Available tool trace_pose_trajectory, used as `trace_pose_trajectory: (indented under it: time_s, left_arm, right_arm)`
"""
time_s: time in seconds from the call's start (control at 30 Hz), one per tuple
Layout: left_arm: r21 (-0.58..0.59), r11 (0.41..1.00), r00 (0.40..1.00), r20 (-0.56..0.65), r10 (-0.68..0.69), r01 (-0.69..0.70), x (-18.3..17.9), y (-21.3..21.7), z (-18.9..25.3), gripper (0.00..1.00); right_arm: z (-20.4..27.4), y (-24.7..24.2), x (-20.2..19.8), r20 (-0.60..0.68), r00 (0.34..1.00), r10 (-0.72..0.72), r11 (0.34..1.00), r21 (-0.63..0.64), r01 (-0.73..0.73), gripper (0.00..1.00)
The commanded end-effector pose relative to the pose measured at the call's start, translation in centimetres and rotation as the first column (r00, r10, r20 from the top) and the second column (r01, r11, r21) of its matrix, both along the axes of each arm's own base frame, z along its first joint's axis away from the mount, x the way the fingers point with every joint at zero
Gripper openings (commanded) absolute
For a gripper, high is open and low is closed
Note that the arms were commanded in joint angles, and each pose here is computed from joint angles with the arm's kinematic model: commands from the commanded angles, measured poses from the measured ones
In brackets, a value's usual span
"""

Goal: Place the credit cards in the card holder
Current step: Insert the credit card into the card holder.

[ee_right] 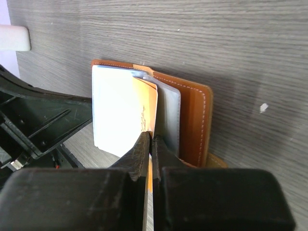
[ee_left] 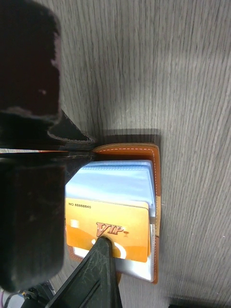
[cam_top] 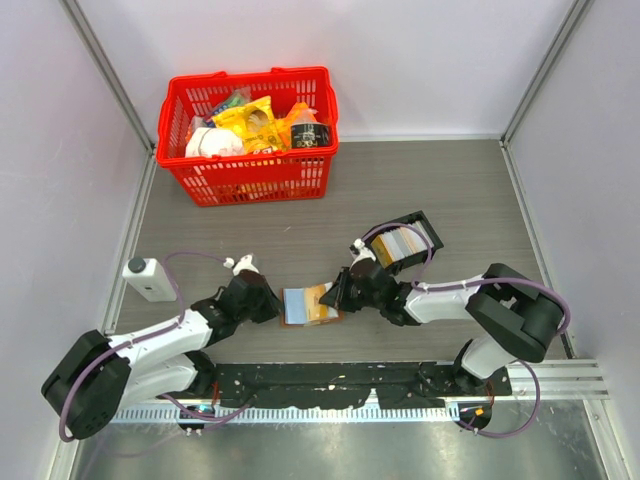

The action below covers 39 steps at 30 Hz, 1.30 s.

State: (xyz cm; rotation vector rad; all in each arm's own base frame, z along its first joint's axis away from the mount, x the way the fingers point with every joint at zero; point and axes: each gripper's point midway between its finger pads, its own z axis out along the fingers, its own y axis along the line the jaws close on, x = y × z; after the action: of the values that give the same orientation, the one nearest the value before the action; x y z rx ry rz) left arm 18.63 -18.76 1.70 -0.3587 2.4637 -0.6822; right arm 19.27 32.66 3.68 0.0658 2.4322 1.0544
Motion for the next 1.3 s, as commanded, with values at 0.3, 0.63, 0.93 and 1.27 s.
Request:
trace_pose_trajectory:
  time_s: [0.3, 0.63, 0.93, 1.27]
  left_arm:
    - [0.069, 0.998, 0.999, -0.048, -0.006, 0.009, -0.8, 1.0, -1.7, 0.00]
    - [0.077, 0.997, 0.999, -0.047, 0.006, -0.002, -0.6, 1.1, -1.6, 0.00]
    - [0.077, 0.997, 0.999, -0.046, 0.007, -0.003, -0.6, 1.1, -1.5, 0.00]
    - [0.078, 0.997, 0.999, -0.047, 0.005, -0.002, -0.5, 1.0, -1.7, 0.00]
  right_arm:
    - [-3.9, -2.0, -0.7, -0.065, 0.998, 0.005, 0.990, -0.139, -0.014, 0.01]
    - [-3.4, -3.5, -1.4, -0.083, 0.997, -0.001, 0.979, -0.203, -0.016, 0.01]
    - [-4.4, -2.4, -2.1, -0.143, 0.989, 0.035, 0.981, -0.184, -0.061, 0.01]
    - [-4.2, -2.3, -2.9, -0.178, 0.983, 0.054, 0.979, -0.186, -0.088, 0.01]
